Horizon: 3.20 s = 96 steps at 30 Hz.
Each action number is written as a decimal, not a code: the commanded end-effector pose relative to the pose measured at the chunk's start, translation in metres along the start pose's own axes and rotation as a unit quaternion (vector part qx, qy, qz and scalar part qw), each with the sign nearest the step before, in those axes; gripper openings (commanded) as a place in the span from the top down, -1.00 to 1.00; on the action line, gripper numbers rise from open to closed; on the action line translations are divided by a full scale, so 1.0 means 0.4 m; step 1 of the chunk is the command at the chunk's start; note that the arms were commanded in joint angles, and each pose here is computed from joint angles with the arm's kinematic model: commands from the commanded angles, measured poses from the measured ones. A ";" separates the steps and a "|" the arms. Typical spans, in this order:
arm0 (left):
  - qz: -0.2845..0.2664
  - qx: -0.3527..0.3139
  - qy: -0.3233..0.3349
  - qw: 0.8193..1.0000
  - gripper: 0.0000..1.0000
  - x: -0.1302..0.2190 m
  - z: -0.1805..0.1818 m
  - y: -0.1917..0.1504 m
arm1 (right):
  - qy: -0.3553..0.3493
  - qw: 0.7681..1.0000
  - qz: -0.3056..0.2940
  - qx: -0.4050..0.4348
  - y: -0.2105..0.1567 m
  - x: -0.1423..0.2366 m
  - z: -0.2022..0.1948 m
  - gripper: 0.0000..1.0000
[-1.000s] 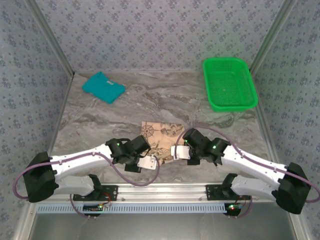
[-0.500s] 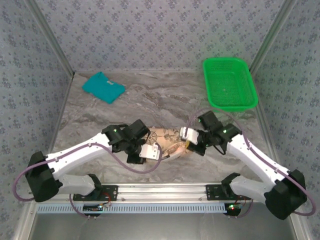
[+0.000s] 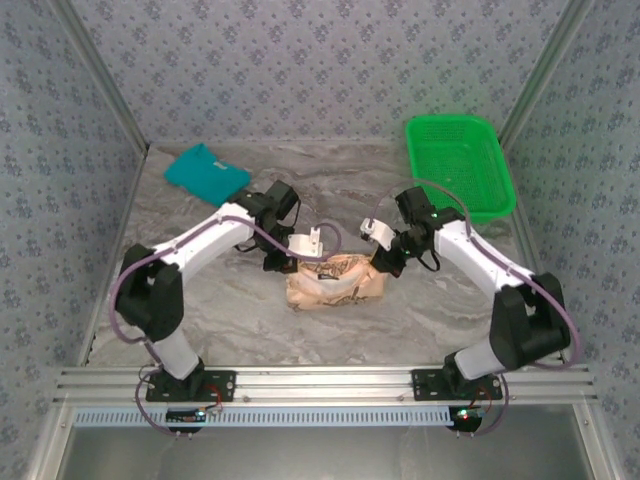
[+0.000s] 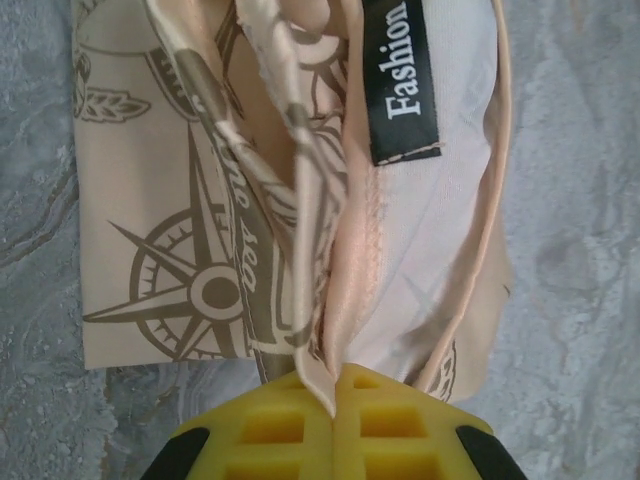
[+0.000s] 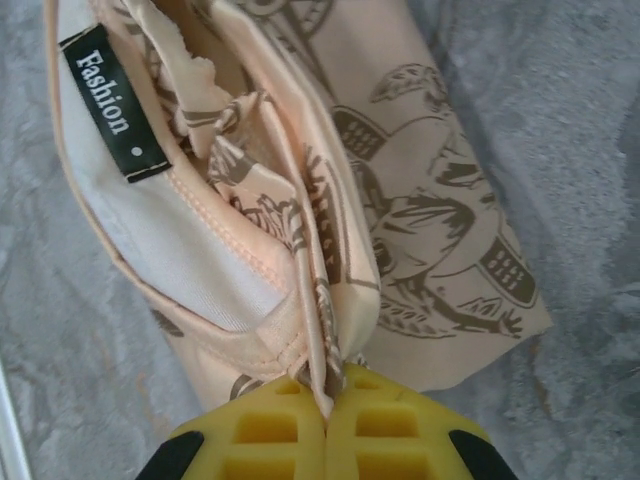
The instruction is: Fold the inside-out t-shirt
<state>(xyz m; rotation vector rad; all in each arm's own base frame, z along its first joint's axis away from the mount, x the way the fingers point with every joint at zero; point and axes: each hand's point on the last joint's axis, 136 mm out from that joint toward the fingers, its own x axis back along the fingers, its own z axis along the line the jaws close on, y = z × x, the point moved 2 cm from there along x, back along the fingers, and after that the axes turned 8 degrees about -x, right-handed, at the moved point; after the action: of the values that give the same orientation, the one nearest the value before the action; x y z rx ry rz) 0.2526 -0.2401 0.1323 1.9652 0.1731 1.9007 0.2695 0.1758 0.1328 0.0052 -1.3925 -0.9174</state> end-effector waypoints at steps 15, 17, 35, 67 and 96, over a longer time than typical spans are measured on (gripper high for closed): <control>0.047 0.185 -0.008 0.982 0.70 -0.217 0.232 -0.149 | -0.127 0.981 0.098 -0.111 -0.026 -0.199 -0.234 0.98; 0.026 0.197 0.003 0.980 0.55 -0.199 0.252 -0.135 | -0.130 0.980 0.095 -0.113 -0.030 -0.203 -0.231 0.90; -0.269 0.331 0.255 0.868 -0.07 0.296 0.313 0.000 | -0.264 0.933 -0.217 -0.108 0.173 0.118 -0.162 0.10; -0.263 0.637 0.095 0.719 -1.00 0.018 0.170 -0.106 | -0.092 0.909 -0.119 -0.388 -0.040 -0.065 -0.138 -0.19; -0.172 0.602 0.007 0.780 -0.18 -0.149 0.166 -0.104 | 0.003 0.929 -0.073 -0.363 0.036 -0.209 -0.162 0.96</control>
<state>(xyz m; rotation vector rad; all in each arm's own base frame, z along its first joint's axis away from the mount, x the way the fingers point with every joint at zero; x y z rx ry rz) 0.3444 -0.2478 0.0534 2.1998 2.0732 1.6042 0.3398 0.1957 0.0480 -0.4810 -0.9817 -1.5297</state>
